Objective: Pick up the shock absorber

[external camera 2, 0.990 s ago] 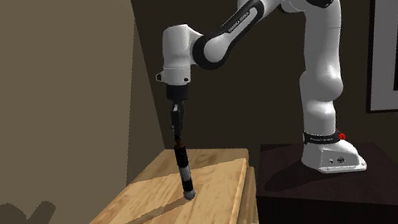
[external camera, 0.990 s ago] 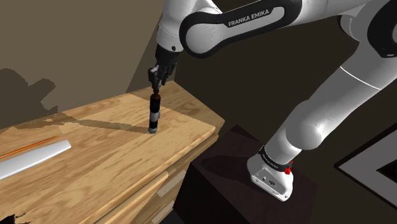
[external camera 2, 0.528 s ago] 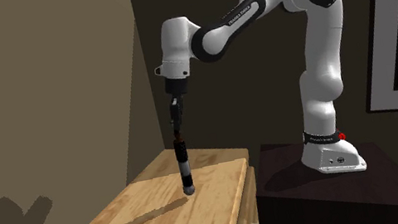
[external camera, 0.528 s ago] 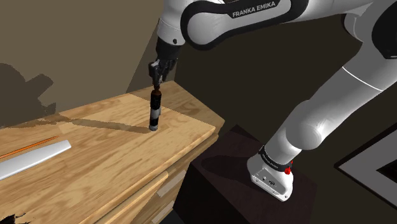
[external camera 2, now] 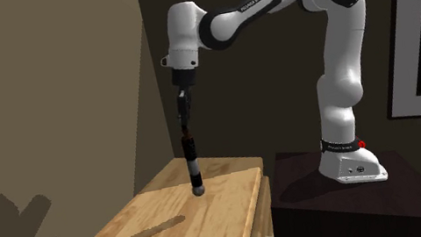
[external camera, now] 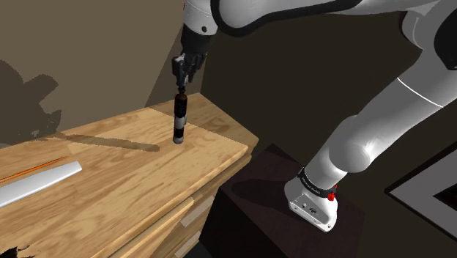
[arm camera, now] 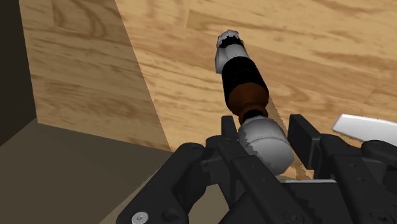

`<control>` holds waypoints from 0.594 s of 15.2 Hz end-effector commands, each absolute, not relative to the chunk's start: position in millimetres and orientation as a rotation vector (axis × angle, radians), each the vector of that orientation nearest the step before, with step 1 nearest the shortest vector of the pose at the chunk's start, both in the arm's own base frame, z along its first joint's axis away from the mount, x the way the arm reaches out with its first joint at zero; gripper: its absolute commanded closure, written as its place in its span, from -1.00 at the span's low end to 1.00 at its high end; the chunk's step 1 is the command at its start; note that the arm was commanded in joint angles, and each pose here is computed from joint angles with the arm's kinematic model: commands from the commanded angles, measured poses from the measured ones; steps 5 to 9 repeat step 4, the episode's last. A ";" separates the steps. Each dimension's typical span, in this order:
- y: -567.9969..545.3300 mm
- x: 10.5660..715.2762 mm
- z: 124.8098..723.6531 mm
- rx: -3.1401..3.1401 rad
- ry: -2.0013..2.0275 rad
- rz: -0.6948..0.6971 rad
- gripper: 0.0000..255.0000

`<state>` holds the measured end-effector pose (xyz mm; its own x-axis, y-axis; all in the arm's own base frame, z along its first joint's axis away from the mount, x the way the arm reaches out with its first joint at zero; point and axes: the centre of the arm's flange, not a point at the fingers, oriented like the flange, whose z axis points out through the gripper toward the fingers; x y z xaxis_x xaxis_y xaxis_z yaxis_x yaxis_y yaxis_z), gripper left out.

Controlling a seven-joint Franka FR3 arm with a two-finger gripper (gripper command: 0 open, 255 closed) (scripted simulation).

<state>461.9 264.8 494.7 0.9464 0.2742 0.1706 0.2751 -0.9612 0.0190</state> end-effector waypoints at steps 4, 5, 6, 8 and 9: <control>264.7 462.0 511.9 -3.094 -0.437 -0.270 1.00; 264.7 462.0 511.9 -3.094 -0.437 -0.270 1.00; 264.7 462.0 511.9 -3.094 -0.437 -0.270 1.00; 264.7 462.0 511.9 -3.094 -0.437 -0.270 1.00; 264.7 462.0 511.9 -3.094 -0.437 -0.270 1.00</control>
